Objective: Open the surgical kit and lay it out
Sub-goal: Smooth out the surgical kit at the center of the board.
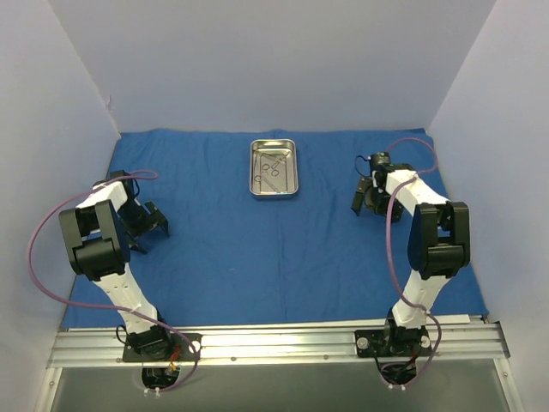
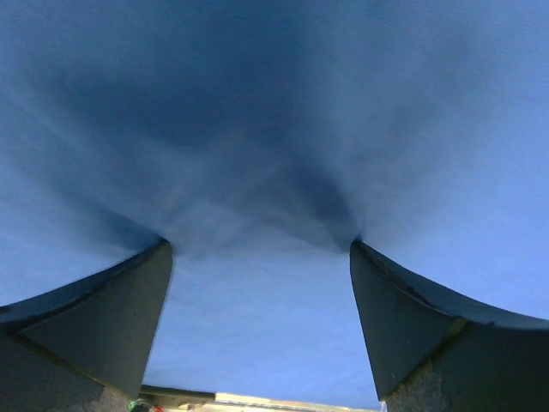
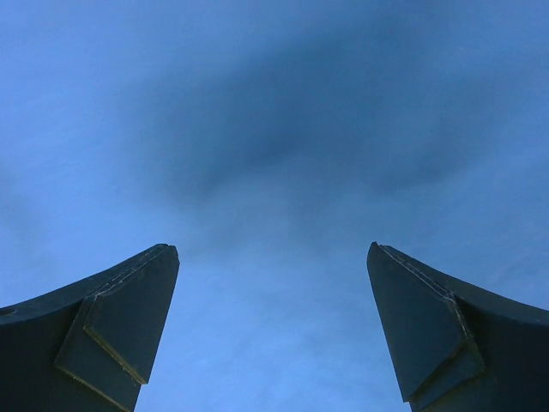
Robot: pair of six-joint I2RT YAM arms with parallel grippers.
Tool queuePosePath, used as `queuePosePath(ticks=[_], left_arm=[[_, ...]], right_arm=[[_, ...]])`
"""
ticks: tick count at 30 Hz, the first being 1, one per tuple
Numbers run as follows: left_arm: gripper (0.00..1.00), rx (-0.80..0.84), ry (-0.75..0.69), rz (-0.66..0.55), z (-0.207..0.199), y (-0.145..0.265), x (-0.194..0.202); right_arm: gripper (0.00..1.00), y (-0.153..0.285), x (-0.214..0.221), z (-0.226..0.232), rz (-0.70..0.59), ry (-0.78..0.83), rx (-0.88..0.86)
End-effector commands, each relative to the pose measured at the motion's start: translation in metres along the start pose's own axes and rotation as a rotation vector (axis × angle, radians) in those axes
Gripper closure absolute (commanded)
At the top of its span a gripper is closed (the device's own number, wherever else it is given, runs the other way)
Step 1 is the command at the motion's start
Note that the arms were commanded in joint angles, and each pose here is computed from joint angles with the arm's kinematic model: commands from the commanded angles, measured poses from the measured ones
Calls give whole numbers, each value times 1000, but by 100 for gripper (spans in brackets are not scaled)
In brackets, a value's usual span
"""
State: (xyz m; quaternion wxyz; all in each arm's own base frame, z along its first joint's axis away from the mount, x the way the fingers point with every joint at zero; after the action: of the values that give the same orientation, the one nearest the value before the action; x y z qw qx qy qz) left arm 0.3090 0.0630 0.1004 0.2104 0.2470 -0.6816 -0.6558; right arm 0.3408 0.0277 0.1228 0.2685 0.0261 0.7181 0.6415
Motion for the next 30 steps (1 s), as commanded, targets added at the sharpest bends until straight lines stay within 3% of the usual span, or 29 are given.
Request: queuePosePath(ticks=[1, 8, 15, 18, 22, 30], left_arm=[[6, 4, -8, -23, 1, -3, -10], [6, 7, -1, -6, 1, -5, -11], [6, 61, -27, -208, -14, 67, -22], [6, 122, -27, -295, -24, 85, -29], [6, 203, -26, -320, -35, 80, -38], [6, 325, -115, -357, -55, 59, -70]], right_arm=[[0, -22, 12, -33, 91, -26, 58], [0, -27, -2, -68, 127, -149, 77], [0, 16, -58, -49, -60, -171, -10], [0, 14, -82, -35, -106, -190, -2], [1, 24, -139, -6, -264, -232, -4], [1, -30, -186, 28, -323, -275, -107]])
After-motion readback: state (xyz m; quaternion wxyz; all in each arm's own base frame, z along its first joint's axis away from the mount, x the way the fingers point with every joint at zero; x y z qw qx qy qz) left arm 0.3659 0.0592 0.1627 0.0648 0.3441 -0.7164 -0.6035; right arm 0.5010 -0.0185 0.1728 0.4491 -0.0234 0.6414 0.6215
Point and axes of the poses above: each gripper's point midway between its finger pads, its own y axis back along the fingers, its own z axis along the line the jaws close on, x = y × z, the point moved 8 cm from there along y, back along the fingers, and after that the axes turned 4 degrees about -y, right-handed, at the moved point
